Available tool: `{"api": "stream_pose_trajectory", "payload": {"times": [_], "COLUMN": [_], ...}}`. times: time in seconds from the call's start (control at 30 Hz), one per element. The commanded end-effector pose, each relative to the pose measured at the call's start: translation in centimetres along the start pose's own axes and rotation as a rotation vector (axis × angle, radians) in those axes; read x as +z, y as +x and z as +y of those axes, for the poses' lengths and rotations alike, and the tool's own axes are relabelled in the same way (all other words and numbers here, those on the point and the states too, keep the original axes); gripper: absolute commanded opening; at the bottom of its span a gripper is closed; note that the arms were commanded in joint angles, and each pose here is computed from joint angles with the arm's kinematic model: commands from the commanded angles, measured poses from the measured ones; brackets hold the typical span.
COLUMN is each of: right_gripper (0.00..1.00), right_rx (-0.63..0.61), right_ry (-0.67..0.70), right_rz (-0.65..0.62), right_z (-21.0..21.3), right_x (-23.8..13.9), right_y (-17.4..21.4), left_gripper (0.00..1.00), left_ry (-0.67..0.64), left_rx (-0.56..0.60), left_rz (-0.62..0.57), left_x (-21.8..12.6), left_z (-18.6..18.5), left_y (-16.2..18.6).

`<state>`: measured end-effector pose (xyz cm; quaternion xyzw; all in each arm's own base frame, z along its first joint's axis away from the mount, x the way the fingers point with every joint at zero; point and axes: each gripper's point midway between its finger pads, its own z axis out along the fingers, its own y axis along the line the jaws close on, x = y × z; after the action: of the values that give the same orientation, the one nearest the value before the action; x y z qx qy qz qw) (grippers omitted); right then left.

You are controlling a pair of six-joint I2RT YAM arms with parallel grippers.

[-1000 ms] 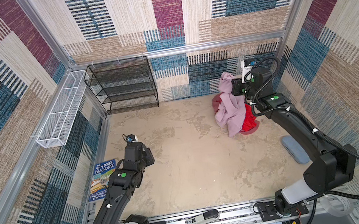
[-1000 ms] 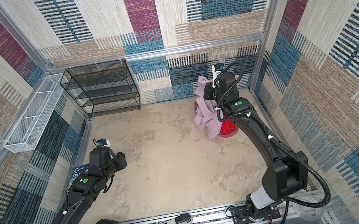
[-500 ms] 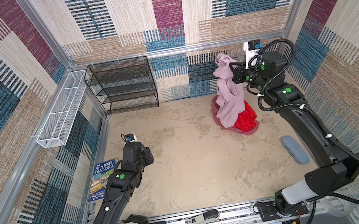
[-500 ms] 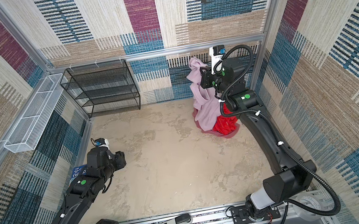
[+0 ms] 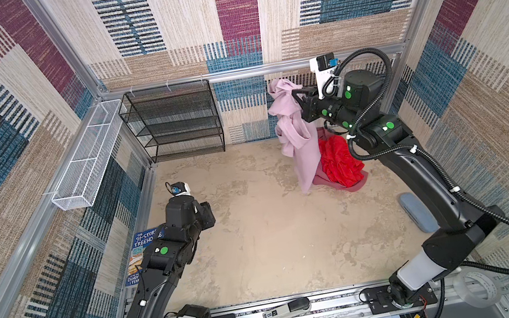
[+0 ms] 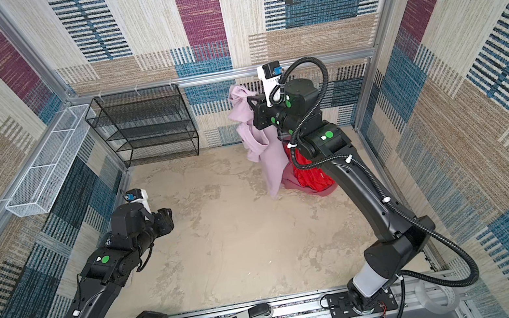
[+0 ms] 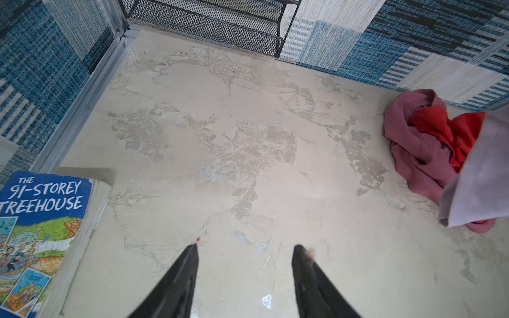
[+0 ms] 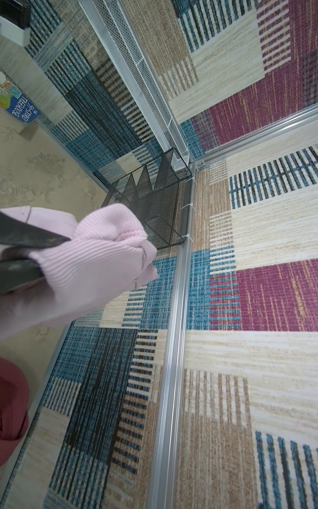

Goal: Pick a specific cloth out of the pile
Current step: 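Lift the lavender garment up out of the pile with the right gripper, then carry the lavender garment toward the left gripper, away from the pile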

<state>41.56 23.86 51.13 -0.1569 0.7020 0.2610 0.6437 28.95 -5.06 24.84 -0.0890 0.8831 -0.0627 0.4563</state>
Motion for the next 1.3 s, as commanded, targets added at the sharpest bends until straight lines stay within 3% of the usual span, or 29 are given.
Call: {"api": "stream_pose_trajectory", "payload": {"times": [0.0, 0.47, 0.83, 1.27], "right_gripper": [0.0, 0.0, 0.0, 0.0], "right_rx": [-0.04, -0.069, -0.081, -0.049], "right_ry": [-0.044, -0.292, -0.46, -0.689], "right_rz": [-0.03, 0.003, 0.092, 0.195], "right_z": [1.9, 11.6, 19.1, 28.8], "right_x": [0.1, 1.1, 2.6, 1.6], "right_y": [-1.4, 0.2, 5.1, 10.7], "left_gripper": [0.58, 0.59, 0.6, 0.6], "left_ry": [-0.026, -0.048, -0.085, -0.089], "left_rx": [0.037, -0.022, -0.049, -0.071], "left_rz": [0.022, -0.029, -0.055, -0.086], "left_x": [-0.8, -7.3, -10.4, -12.7], "left_z": [0.6, 2.5, 4.4, 5.4], "left_y": [0.1, -0.7, 0.4, 0.7]}}
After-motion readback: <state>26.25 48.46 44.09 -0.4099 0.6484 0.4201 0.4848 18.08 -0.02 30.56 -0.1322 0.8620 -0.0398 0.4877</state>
